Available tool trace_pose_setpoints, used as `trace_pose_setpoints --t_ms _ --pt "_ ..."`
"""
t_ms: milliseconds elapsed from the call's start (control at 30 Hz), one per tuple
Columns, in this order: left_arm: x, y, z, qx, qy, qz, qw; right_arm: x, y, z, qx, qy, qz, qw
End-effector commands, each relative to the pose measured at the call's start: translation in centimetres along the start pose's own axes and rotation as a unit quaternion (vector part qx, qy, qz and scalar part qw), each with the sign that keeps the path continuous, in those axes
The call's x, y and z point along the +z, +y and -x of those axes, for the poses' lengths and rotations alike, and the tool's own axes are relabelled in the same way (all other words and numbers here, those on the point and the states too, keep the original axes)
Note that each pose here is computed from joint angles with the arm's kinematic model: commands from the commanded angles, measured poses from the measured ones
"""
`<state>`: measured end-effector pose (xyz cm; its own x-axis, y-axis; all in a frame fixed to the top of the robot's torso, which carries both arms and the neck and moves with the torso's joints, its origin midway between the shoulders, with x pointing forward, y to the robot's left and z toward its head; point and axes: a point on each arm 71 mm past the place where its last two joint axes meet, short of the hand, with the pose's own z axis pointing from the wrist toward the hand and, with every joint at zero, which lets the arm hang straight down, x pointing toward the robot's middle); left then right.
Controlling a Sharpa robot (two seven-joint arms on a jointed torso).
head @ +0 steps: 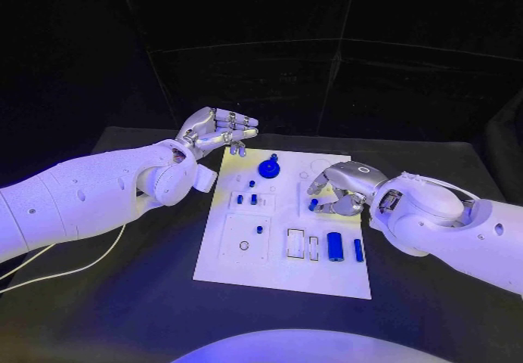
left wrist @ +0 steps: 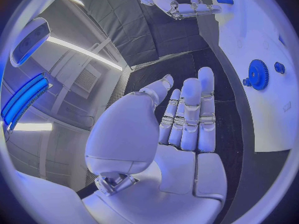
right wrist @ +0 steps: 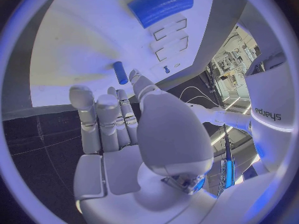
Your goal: Assemble the parts on the task board
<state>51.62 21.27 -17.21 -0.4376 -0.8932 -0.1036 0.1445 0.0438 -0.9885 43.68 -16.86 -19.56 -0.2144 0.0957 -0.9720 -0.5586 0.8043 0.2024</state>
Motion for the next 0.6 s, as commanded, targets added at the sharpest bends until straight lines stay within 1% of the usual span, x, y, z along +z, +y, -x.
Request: trace_pose_setpoints --t_ms 33,267,600 --pt "0.05 -0.09 -0.12 -0.005 0.005 -0.001 1.000 0.14 -0.04 -0.31 -0.020 0.028 -0.006 0.999" --pt "0.03 -0.08 -0.09 -0.005 0.005 -0.001 1.000 0.40 0.16 -0.61 -0.027 0.044 -0.004 0.999" --pt "0.05 -0.07 -0.11 -0.005 0.006 -0.001 1.000 0.83 0.40 -0.79 -0.029 0.050 0.000 0.998"
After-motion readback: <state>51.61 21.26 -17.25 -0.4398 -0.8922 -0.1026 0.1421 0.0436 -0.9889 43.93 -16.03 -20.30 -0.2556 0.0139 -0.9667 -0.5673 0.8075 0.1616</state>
